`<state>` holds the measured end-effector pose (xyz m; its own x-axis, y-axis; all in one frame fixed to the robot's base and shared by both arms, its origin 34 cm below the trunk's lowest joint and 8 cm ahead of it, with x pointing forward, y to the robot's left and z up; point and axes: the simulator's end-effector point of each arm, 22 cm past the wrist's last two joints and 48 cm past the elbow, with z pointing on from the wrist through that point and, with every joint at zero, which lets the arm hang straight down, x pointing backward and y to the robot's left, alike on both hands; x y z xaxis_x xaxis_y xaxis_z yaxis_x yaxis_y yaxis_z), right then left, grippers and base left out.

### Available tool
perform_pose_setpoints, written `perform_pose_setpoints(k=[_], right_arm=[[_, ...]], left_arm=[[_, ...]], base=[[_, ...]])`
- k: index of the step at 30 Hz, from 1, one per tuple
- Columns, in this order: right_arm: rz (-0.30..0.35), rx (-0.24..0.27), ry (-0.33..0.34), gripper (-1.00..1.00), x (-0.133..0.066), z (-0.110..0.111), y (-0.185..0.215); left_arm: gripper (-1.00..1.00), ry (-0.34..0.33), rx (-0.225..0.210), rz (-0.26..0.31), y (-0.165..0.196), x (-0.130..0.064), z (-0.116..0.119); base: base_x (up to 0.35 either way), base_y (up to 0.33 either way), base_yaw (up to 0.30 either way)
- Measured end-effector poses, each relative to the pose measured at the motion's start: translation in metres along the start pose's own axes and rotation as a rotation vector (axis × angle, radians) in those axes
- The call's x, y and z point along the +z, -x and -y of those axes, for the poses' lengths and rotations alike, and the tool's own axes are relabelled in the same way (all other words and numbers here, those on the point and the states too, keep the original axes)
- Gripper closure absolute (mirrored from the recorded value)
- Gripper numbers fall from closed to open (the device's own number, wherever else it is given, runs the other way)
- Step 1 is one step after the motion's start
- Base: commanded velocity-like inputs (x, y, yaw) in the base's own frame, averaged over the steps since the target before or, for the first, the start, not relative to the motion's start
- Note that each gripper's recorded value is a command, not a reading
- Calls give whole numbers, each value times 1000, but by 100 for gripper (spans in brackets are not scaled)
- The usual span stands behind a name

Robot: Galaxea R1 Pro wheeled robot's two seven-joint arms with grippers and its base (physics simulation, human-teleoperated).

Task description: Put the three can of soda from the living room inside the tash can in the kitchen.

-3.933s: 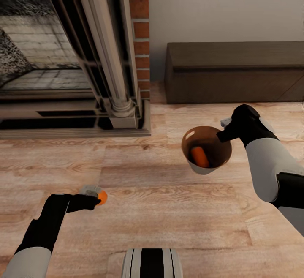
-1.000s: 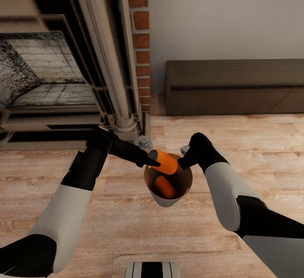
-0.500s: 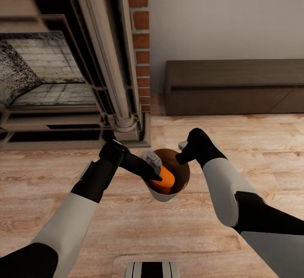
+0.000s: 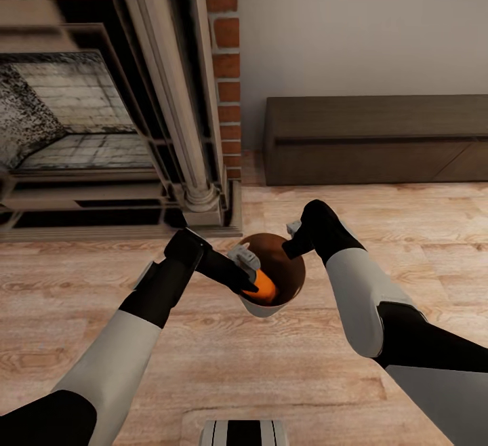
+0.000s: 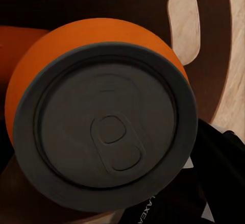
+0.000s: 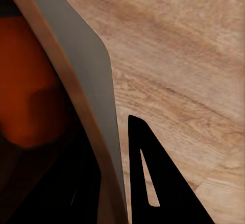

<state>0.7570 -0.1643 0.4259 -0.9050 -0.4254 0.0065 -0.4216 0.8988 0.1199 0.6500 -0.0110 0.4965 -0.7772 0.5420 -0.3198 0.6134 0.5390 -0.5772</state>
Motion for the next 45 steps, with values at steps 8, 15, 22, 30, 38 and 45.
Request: perform_pose_setpoints(k=[8, 15, 22, 30, 38, 45], right_arm=[[0, -2, -1, 100, 0, 0, 0], [0, -1, 2, 100, 0, 0, 0], [-2, -13, -14, 100, 0, 3, 0], [-5, -26, -34, 100, 0, 7, -1], [-5, -26, -32, 100, 0, 7, -1], [8, -9, 5, 100, 3, -2, 1]], left_arm=[[100, 2, 0, -3, 0, 1, 0], [100, 20, -2, 1, 2, 4, -2], [100, 23, -13, 0, 2, 10, -2], [100, 51, -23, -4, 3, 19, -4], [100, 58, -21, -4, 4, 19, -5], [100, 90, -3, 13, 7, 8, -13]], base=[[0, 0, 0], [0, 0, 0], [0, 0, 0], [0, 0, 0], [0, 0, 0], [0, 0, 0]])
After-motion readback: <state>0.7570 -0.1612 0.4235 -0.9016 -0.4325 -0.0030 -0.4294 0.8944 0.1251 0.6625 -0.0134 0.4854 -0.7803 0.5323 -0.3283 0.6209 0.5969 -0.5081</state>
